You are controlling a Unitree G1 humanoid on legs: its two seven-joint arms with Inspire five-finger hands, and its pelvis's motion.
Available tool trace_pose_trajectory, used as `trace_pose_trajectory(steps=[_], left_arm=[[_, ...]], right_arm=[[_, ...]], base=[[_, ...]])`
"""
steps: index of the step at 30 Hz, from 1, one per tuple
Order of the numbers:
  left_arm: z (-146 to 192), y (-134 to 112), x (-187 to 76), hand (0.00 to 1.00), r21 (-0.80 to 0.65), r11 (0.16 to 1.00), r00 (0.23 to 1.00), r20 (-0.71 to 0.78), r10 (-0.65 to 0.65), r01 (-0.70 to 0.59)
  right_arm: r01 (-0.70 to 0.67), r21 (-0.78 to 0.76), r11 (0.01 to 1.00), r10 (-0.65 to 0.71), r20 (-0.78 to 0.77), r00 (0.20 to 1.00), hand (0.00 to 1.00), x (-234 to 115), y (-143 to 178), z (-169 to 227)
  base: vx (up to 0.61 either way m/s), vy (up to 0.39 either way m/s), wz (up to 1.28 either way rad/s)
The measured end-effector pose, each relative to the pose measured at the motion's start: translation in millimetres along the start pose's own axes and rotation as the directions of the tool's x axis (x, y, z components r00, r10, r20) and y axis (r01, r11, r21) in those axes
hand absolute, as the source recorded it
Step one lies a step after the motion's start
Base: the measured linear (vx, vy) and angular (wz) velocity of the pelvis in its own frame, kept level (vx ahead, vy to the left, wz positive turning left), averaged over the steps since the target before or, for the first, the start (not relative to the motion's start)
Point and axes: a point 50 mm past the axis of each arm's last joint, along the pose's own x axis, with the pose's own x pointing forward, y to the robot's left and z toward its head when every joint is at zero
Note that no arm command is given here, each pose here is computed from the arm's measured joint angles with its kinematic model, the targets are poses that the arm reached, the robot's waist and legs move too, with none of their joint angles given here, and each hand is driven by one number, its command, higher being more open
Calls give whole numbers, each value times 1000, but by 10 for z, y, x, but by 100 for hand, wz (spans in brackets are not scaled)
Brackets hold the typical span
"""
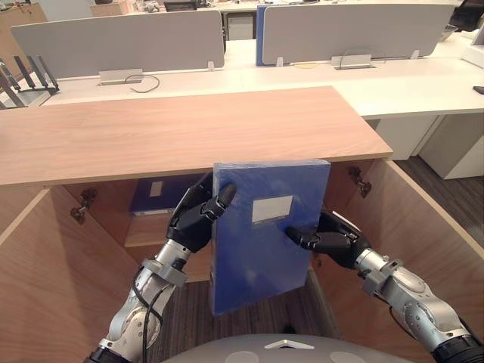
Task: Walk over to the cabinet, pick up the folder, carry it to the office cabinet, place the folder inside the office cabinet, then close the office cabinet door
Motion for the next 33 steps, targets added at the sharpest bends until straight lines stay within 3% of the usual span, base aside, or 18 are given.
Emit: trace_pose_trajectory(steps=[20,21,33], left_arm=[[-36,16,-21,0,-26,1000,1000,-2,17,-17],[-36,17,-22,100,-27,999,1000,-2,18,-18],[-178,78,-72,100,-55,997,997,-52,56,-59]], right_arm=[[-6,4,1000,6,-1,1000,0,6,12,-10],[-6,5,1000,6,0,1000,0,8,14,-11],[-4,40,999,2,40,999,0,42,29,15]], base=[[0,0,0],[0,0,0],[0,0,0]])
